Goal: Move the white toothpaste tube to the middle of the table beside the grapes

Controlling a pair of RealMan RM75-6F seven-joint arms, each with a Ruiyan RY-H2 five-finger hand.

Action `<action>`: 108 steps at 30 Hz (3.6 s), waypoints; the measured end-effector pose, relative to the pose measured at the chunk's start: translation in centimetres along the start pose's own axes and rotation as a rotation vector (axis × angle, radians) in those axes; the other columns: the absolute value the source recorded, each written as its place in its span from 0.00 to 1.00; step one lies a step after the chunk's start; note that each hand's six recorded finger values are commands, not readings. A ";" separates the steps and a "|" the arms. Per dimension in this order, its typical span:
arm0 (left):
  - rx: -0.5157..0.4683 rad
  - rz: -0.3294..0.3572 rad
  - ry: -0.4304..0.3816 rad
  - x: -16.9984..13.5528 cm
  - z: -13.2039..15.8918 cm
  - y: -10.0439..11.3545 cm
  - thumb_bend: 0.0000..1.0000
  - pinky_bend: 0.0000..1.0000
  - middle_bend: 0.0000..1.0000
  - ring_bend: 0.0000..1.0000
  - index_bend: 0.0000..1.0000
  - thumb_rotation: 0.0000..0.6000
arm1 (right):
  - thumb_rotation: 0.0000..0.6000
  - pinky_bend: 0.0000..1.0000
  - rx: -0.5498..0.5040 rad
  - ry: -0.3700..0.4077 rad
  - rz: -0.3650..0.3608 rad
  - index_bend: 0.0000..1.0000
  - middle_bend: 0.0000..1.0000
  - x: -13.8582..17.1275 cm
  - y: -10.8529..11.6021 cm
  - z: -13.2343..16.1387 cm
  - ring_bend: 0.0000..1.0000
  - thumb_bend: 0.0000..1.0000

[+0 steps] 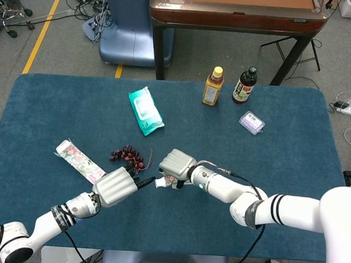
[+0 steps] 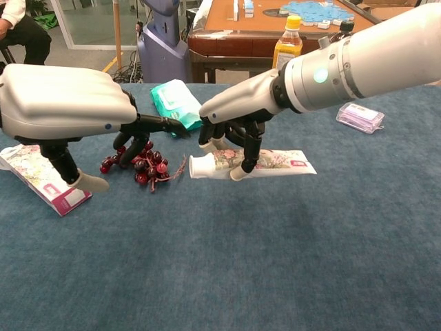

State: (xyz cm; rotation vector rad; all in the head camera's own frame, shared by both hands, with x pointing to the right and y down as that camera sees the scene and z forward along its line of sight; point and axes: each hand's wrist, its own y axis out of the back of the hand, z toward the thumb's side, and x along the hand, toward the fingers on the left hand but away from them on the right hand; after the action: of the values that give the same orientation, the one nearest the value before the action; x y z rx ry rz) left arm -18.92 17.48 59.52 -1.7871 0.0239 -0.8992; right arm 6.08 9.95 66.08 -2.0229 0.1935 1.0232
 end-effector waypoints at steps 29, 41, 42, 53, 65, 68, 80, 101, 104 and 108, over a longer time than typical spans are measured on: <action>0.031 -0.078 -0.046 1.9 1.4 -2.3 0.20 0.26 0.51 0.46 0.06 1.00 | 1.00 0.47 -0.002 0.006 0.021 0.77 0.69 -0.4 -1.0 0.5 0.64 0.99; 0.030 -0.107 -0.041 1.8 1.3 -2.9 0.20 0.26 0.51 0.46 0.06 1.00 | 1.00 0.47 -0.004 0.010 0.016 0.79 0.70 -0.3 -0.9 0.6 0.64 0.99; 0.030 -0.111 -0.040 1.8 1.2 -3.1 0.20 0.26 0.51 0.46 0.06 1.00 | 1.00 0.47 -0.003 0.011 0.016 0.79 0.70 -0.3 -0.9 0.6 0.65 1.00; 0.033 -0.135 -0.030 2.2 0.8 -3.7 0.20 0.26 0.51 0.46 0.06 1.00 | 1.00 0.47 -0.011 0.021 0.019 0.84 0.73 -0.3 -1.1 0.8 0.66 1.00; 0.038 -0.160 -0.031 2.3 1.0 -4.4 0.20 0.26 0.51 0.46 0.06 1.00 | 1.00 0.47 -0.023 0.032 0.007 0.87 0.75 -0.2 -0.9 1.0 0.68 1.00; 0.040 -0.165 -0.032 2.3 1.1 -4.5 0.20 0.26 0.51 0.46 0.06 1.00 | 1.00 0.47 -0.024 0.034 0.002 0.87 0.75 -0.1 -0.8 1.0 0.68 1.00; 0.035 -0.176 -0.036 2.3 1.3 -4.8 0.20 0.26 0.51 0.46 0.06 1.00 | 1.00 0.47 -0.035 0.035 -0.006 0.88 0.75 0.0 -0.7 0.8 0.68 1.00; 0.035 -0.199 -0.040 2.4 1.5 -5.5 0.20 0.26 0.51 0.46 0.06 1.00 | 1.00 0.47 -0.055 0.046 -0.036 0.90 0.77 0.3 -0.1 0.9 0.69 1.00; 0.034 -0.203 -0.041 2.5 1.6 -5.7 0.20 0.26 0.51 0.46 0.06 1.00 | 1.00 0.47 -0.058 0.046 -0.039 0.90 0.77 0.3 -0.1 0.8 0.70 1.00; 0.034 -0.202 -0.040 2.6 1.5 -5.6 0.20 0.26 0.51 0.46 0.06 1.00 | 1.00 0.47 -0.062 0.046 -0.040 0.90 0.77 0.3 -0.1 0.8 0.70 1.00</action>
State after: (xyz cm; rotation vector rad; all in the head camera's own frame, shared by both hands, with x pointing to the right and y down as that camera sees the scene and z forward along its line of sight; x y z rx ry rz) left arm -18.41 19.96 65.34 -1.7971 -0.1997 -1.0000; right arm 5.89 10.64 65.67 -2.0990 0.1469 0.9690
